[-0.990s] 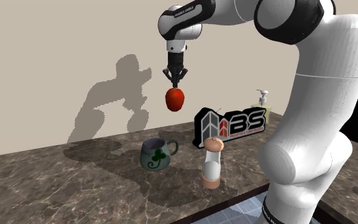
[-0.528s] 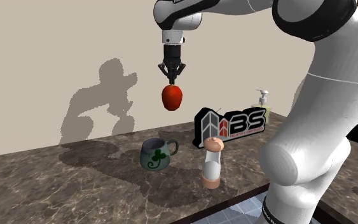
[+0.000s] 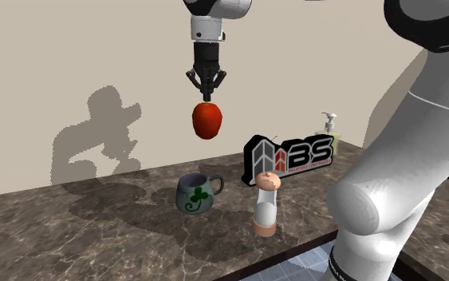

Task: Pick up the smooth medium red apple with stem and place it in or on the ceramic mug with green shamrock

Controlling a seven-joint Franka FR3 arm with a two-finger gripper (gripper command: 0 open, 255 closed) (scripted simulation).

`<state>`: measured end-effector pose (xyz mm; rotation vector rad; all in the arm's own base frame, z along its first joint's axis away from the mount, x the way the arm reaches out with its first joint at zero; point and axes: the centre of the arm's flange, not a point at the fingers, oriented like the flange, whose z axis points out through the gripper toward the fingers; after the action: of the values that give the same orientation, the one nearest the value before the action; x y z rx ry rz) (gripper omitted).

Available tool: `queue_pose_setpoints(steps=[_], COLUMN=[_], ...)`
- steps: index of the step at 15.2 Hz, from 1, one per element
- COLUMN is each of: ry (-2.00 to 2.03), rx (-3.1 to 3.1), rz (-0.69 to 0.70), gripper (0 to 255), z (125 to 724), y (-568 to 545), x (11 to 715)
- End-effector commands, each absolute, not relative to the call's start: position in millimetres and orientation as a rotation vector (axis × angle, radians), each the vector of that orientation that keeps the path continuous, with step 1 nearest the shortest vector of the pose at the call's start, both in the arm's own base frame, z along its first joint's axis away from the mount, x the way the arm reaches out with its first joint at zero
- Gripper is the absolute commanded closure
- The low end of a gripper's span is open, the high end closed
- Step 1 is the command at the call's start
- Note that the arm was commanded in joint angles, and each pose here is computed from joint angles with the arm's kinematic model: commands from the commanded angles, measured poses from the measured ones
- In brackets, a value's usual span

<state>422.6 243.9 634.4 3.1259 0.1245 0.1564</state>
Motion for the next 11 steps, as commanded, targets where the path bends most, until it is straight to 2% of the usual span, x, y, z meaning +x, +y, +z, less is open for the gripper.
queue_pose_setpoints(steps=[1, 6, 11], ry=[0.123, 0.123, 0.123], rx=[3.126, 3.126, 3.126], rz=[0.156, 0.156, 0.156], gripper=[255, 255, 255], z=[643, 664, 638], y=[255, 290, 290], x=[401, 345, 345])
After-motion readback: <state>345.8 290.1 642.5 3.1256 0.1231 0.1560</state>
